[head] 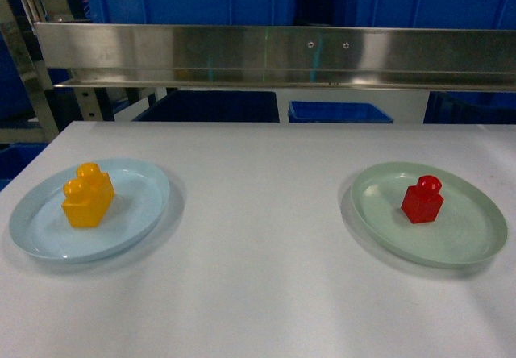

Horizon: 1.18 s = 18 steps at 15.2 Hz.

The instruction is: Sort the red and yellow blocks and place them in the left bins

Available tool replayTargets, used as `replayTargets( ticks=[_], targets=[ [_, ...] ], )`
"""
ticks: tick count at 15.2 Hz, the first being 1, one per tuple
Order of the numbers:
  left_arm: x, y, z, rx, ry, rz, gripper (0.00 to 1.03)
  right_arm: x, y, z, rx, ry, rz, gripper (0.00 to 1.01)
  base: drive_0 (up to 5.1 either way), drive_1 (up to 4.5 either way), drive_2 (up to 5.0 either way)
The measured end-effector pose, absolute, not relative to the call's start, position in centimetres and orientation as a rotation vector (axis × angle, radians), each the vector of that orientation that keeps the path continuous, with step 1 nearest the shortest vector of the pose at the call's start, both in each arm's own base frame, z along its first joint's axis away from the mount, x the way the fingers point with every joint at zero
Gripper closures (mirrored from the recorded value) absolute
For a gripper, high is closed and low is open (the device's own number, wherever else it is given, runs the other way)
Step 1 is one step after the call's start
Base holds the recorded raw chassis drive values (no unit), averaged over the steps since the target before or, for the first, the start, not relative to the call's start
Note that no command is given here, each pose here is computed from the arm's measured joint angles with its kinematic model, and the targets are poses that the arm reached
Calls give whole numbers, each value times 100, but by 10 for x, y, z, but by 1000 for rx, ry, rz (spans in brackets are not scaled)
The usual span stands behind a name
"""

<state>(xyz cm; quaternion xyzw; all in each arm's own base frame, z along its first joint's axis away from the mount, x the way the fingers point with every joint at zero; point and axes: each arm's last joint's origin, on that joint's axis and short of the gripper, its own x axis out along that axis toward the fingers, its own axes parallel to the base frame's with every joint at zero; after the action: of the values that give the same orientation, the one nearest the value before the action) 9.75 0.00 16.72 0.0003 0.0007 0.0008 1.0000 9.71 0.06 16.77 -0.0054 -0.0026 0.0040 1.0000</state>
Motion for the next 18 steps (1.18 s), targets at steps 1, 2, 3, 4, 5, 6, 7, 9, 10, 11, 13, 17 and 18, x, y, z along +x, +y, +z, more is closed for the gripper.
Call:
replayTargets(
  ticks=[1,2,3,4,5,6,7,9,10,11,13,17,18],
  targets=[
    [97,0,167,0,1,2,5,97,1,168,-11,-6,8,3,0,0,0],
    [97,0,167,0,1,2,5,97,1,168,-11,-6,8,3,0,0,0],
    [97,0,167,0,1,2,5,97,1,168,-11,-5,8,3,0,0,0],
    [97,0,167,0,1,2,5,97,1,168,-11,-5,8,3,0,0,0],
    [97,0,167,1,1,2,5,97,1,168,-11,-5,8,3,0,0,0],
    [97,0,167,1,1,2,5,97,1,168,-11,-5,8,3,0,0,0],
    [97,0,167,1,1,2,5,97,1,168,-11,-6,8,3,0,0,0],
    [97,0,167,1,1,2,5,97,1,168,-11,-5,8,3,0,0,0],
    [97,0,167,0,1,2,5,97,1,168,-11,-5,8,3,0,0,0],
    [97,0,167,1,1,2,5,97,1,168,-11,-5,8,3,0,0,0],
    [97,0,167,1,1,2,5,97,1,168,-11,-5,8,3,0,0,0],
    [97,0,167,1,1,2,5,97,1,168,-11,-5,8,3,0,0,0],
    [97,0,167,0,1,2,5,97,1,168,-11,-5,8,3,0,0,0]
  ],
)
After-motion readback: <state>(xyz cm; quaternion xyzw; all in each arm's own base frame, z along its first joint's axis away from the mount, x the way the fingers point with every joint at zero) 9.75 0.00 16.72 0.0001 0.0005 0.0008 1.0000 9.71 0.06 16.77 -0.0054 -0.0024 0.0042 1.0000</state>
